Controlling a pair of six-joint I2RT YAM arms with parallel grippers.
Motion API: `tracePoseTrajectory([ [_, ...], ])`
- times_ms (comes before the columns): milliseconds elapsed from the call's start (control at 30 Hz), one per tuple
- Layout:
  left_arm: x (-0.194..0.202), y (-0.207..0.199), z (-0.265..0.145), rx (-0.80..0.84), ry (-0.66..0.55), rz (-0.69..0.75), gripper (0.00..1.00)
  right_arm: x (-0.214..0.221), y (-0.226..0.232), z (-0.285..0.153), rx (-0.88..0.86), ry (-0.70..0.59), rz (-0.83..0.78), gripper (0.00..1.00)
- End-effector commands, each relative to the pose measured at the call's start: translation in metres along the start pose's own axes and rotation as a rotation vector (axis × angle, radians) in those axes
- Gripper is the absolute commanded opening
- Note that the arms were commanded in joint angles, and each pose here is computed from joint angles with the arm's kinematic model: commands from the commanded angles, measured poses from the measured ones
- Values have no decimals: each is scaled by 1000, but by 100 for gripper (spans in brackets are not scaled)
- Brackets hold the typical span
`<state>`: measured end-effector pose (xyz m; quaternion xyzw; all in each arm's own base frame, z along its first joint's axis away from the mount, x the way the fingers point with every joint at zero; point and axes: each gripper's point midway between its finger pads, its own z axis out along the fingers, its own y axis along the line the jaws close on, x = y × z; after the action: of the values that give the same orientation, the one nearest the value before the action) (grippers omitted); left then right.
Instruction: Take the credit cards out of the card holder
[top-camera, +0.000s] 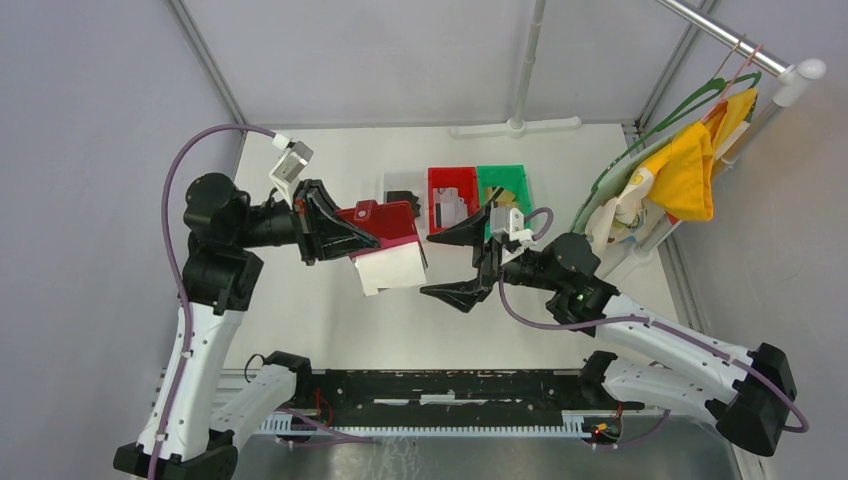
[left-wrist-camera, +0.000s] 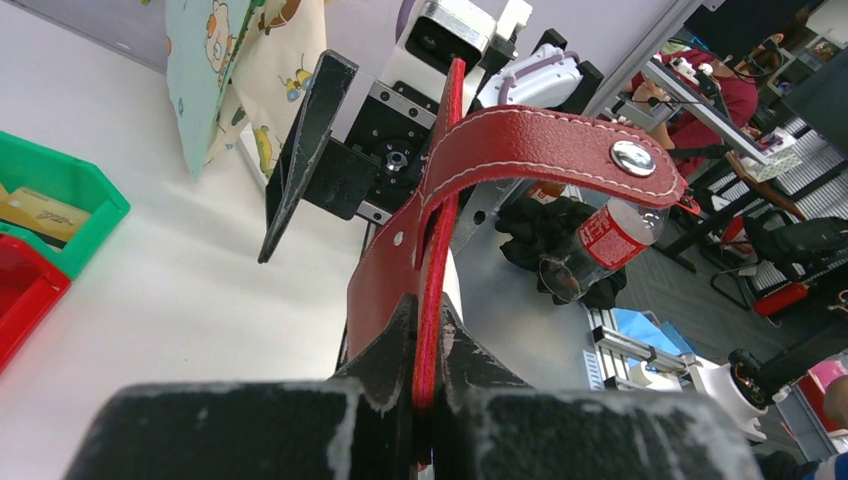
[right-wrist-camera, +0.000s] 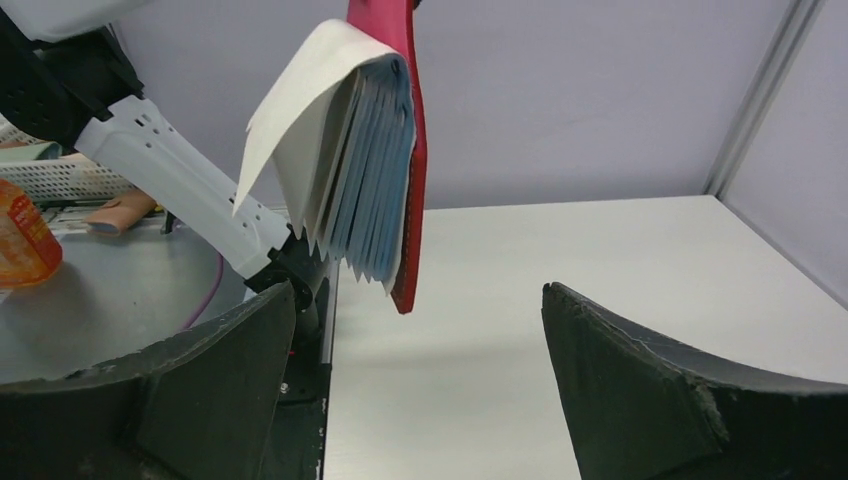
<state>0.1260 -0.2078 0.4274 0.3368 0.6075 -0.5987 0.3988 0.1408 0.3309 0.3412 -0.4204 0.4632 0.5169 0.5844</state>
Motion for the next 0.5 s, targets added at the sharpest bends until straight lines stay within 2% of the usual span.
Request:
tracePoseTrajectory([
  [0,-15,-27,-3,37,-25,106,2,-45,17,8,-100,-131,-42,98],
  [200,-13,-28,-4,40,-22,101,2,-52,7,13,-51,-168,-28,98],
  [467,-12,-27,-4,38,-22,106,2,-58,10,21,-89,-214,26,98],
])
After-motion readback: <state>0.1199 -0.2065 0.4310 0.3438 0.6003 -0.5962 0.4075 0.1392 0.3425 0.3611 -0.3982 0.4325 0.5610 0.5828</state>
